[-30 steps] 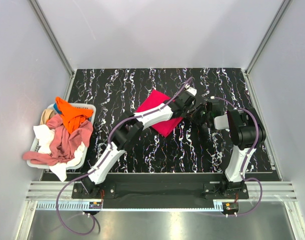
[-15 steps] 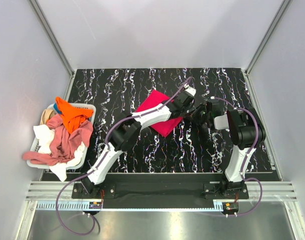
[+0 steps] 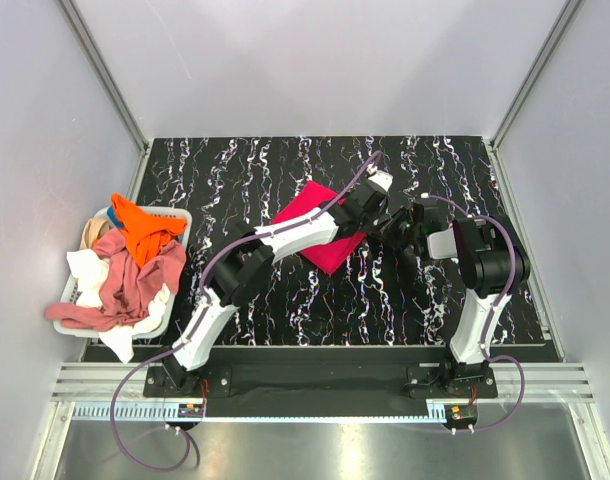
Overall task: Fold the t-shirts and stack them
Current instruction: Fold the tshirt
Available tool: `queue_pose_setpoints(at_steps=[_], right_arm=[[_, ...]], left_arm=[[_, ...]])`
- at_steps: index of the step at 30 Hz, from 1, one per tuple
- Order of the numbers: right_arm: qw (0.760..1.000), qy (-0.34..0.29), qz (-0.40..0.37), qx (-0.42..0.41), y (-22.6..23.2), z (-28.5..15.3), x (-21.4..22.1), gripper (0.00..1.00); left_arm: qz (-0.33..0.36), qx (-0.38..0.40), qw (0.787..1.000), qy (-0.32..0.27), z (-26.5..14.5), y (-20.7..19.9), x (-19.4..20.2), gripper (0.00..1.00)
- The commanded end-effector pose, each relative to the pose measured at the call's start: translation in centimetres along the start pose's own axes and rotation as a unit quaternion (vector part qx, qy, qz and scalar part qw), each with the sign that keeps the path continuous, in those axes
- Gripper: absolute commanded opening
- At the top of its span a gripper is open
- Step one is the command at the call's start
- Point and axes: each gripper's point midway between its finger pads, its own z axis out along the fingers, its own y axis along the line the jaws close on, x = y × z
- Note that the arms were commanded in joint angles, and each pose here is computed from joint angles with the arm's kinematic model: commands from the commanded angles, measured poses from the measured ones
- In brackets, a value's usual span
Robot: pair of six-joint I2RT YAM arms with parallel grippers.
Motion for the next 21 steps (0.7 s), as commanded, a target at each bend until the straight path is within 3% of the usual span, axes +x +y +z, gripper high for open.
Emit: queue_pose_setpoints(at_steps=[1,19,21], right_arm=[[1.0,0.0,0.004,0.015,-0.9,0.7,-0.1,0.0],[1.0,-0.007,0.007,0.024,-0.9,1.1,-0.8,0.01],[1.0,-0.008,0.007,0.023,-0.7,1.1,-0.9,0.11]], left_arm=[[-0.024,0.034,0.998,-0.054,-2.0,-1.8,-3.9,0.0],[-0.026,0.051,0.998,-0.013,1.1,-3.0,-0.3,0.0],[-0.03,0.046,0.998,-0.01,1.4,-2.9,-0.2,0.0]])
